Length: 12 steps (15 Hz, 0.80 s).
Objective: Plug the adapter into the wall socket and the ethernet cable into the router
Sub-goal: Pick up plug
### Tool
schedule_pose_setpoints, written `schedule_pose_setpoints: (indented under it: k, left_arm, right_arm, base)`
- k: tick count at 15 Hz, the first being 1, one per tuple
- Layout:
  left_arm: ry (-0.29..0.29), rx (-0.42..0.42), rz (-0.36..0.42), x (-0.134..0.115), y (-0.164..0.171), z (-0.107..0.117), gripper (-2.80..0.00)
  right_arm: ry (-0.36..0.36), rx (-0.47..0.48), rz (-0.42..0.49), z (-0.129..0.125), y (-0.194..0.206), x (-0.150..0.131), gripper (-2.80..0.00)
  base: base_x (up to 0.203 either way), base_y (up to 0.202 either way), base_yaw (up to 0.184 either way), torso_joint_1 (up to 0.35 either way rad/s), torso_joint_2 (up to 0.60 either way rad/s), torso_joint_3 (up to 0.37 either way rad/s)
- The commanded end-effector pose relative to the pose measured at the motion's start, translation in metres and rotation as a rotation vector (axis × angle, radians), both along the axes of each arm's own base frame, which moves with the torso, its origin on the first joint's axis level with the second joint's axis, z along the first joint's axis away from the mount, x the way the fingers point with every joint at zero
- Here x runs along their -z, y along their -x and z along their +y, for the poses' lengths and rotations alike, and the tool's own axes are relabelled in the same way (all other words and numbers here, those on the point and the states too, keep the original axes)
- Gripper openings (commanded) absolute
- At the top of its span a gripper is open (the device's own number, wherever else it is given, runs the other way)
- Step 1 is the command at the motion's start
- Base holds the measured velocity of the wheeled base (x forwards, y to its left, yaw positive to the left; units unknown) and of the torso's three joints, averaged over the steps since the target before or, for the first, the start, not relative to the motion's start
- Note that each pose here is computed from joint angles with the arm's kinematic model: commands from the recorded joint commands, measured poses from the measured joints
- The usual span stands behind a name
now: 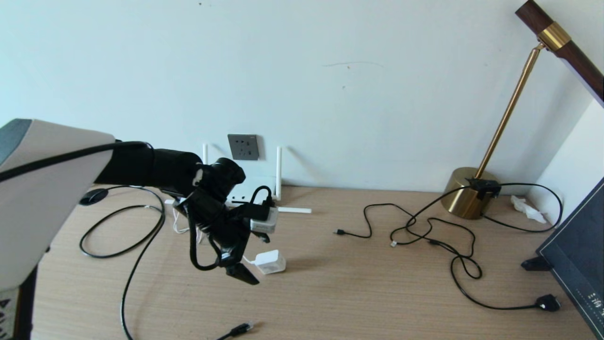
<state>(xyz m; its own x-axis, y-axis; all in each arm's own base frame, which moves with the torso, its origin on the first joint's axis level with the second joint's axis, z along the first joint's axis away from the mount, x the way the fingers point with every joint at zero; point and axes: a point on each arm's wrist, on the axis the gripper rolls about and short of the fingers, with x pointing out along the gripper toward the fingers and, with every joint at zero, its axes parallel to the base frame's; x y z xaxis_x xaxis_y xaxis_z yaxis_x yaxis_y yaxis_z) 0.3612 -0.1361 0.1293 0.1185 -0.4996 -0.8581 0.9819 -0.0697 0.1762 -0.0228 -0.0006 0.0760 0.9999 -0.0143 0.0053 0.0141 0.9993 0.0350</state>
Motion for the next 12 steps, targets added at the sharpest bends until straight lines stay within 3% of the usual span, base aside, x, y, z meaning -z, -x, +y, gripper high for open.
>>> schedule_pose_setpoints:
  k: [1,8,12]
  left_arm:
    - [-0.008,-0.012,0.022,0.013,-0.011,-0.003,0.0]
    - [-0.033,-0.018,0.016,0.032,-0.03,-0.013,0.0]
    - [-0.033,-0.03,0.006,0.032,-0.035,-0.017,0.0]
  right_arm:
    - [0.0,0.0,0.001,0.0,0.0,0.0,0.0]
    - [0.0,0.0,0.001,0.0,0.0,0.0,0.0]
    - [0.0,0.0,0.001,0.0,0.0,0.0,0.0]
  base:
    - [0.0,0.0,0.0,0.0,0.0,0.0]
    - [0.0,0.0,0.0,0.0,0.0,0.004]
    - [0.0,0.0,0.0,0.0,0.0,0.0]
